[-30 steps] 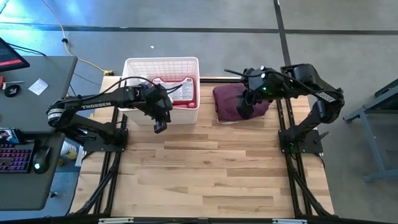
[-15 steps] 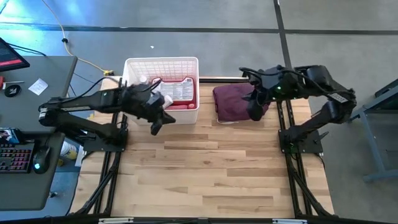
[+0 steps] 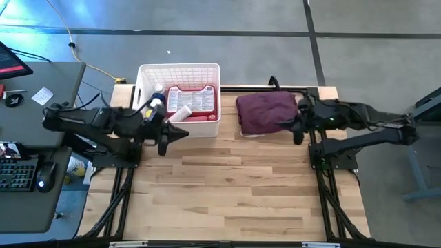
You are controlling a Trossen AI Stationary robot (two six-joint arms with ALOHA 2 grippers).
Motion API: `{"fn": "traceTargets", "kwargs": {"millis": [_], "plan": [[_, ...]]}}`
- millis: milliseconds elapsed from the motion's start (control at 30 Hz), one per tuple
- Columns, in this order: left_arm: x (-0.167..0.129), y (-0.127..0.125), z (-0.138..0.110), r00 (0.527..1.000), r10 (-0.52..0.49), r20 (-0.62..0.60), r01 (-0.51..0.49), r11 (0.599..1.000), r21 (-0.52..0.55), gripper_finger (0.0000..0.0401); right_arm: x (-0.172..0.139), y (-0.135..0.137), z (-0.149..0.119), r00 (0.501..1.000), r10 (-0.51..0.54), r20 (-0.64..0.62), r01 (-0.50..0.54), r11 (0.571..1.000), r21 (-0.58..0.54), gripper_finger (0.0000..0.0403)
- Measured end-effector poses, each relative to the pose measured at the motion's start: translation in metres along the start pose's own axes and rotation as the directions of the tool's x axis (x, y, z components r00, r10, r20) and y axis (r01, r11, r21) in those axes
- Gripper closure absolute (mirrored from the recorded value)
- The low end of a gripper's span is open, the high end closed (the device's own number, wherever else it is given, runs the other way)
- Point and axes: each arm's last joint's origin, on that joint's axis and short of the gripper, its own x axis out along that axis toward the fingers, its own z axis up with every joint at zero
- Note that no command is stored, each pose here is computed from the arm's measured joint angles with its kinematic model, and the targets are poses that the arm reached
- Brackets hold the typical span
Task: Pick & place medical supplies in basket/bin
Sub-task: Return to Home Position
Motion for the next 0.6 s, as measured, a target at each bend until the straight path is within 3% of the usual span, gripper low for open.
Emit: {"fn": "traceTargets", "kwargs": {"millis": [167,267,467,600], "plan": [[-0.008,-0.011,-0.009,0.996,0.049,0.068,-0.053,0.997,0.058,0.038,-0.022,-0.032,-0.034,0.995,0.06,0.083,-0.072,0.985,0.154,0.0401],[-0.008,-0.007,-0.017,0.994,0.044,0.104,-0.053,0.995,0.09,0.038,-0.03,-0.051,-0.052,0.988,0.042,0.148,-0.074,0.973,0.216,0.0402],[0.003,0.021,-0.038,0.957,-0.162,0.242,0.153,0.987,0.056,0.038,-0.034,-0.078,-0.08,0.973,0.03,0.228,-0.099,0.949,0.3,0.0399],[0.004,0.048,-0.059,0.904,-0.269,0.332,0.275,0.961,0.029,0.038,-0.033,-0.086,-0.091,0.966,0.054,0.254,-0.123,0.956,0.266,0.0402]]}}
